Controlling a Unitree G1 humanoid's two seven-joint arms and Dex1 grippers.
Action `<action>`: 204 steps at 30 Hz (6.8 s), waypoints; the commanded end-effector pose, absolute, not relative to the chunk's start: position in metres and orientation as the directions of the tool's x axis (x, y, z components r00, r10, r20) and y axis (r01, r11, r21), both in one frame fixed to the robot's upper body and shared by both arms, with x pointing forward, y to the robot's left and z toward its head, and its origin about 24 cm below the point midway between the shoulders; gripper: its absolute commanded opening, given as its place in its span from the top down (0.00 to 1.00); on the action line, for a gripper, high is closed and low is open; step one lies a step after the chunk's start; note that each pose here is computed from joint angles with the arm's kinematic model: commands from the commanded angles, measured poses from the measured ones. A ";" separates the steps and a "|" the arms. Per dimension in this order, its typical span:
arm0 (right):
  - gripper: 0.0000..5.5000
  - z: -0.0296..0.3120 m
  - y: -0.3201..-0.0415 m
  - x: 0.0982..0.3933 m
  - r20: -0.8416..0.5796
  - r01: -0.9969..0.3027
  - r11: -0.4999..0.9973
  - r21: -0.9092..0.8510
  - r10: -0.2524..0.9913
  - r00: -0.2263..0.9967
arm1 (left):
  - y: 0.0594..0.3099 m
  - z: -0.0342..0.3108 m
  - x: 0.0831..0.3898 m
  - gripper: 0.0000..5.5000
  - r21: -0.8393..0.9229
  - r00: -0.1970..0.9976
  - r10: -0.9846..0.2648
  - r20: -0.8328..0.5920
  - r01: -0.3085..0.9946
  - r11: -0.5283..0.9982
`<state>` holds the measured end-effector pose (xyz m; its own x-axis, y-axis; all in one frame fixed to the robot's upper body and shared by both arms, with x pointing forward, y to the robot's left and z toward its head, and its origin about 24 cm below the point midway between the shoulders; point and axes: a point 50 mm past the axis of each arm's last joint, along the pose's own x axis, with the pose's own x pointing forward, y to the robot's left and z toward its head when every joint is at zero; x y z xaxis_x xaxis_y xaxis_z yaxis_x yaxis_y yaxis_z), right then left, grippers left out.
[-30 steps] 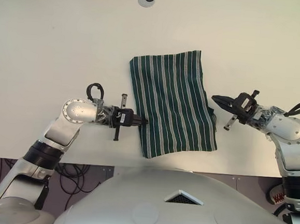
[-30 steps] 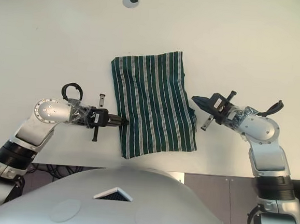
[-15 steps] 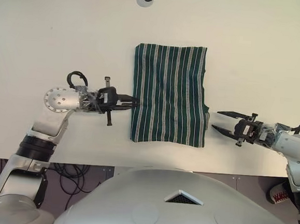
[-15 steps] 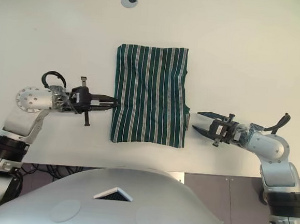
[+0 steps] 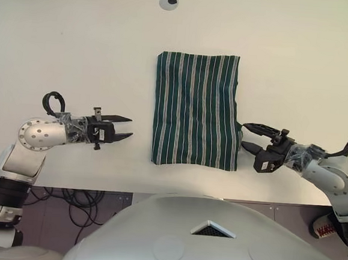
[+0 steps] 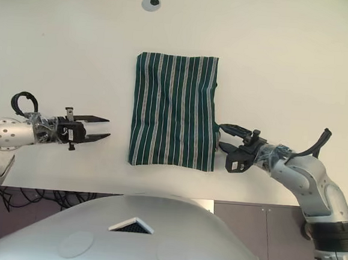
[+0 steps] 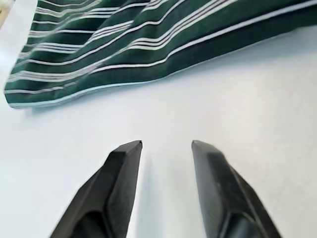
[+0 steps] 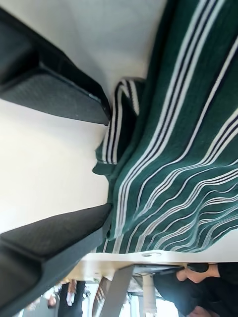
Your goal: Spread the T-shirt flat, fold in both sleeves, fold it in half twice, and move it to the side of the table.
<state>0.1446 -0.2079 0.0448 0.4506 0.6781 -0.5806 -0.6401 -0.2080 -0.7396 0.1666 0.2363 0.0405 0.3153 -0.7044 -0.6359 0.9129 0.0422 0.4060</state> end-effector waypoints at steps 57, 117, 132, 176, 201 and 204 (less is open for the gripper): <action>0.88 0.043 -0.178 0.272 -0.480 -0.571 0.671 0.473 0.739 0.472 | 0.183 0.044 0.271 0.96 -0.288 0.497 -0.707 -0.502 0.675 0.679; 1.00 -0.037 -0.141 0.283 -0.563 -0.546 0.837 -0.033 0.436 0.702 | 0.229 0.014 0.222 1.00 -0.003 0.639 -0.498 -0.586 0.613 0.790; 1.00 -0.017 -0.206 0.188 -0.624 -0.523 0.848 -0.086 0.363 0.692 | 0.195 0.065 0.260 1.00 -0.226 0.891 -0.454 -0.002 0.442 0.868; 1.00 0.023 -0.290 0.273 -0.154 0.405 0.907 -0.114 -0.419 0.895 | 0.163 0.051 0.251 1.00 -0.099 0.894 -0.435 0.107 0.445 0.890; 1.00 0.073 -0.184 0.201 0.141 -0.037 0.892 -0.450 0.113 0.984 | 0.185 0.042 0.213 1.00 0.245 0.988 -0.154 -0.012 0.152 0.957; 1.00 0.073 -0.191 0.197 0.106 -0.021 0.890 -0.456 0.078 0.991 | 0.181 0.046 0.217 1.00 0.239 0.987 -0.160 -0.018 0.160 0.958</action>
<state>0.1990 -0.1841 0.0698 0.9874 0.0939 0.1272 -0.0318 0.9060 -0.4220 0.2136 0.1855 0.0407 0.9880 -0.1527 -0.0233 0.1537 0.9571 0.2455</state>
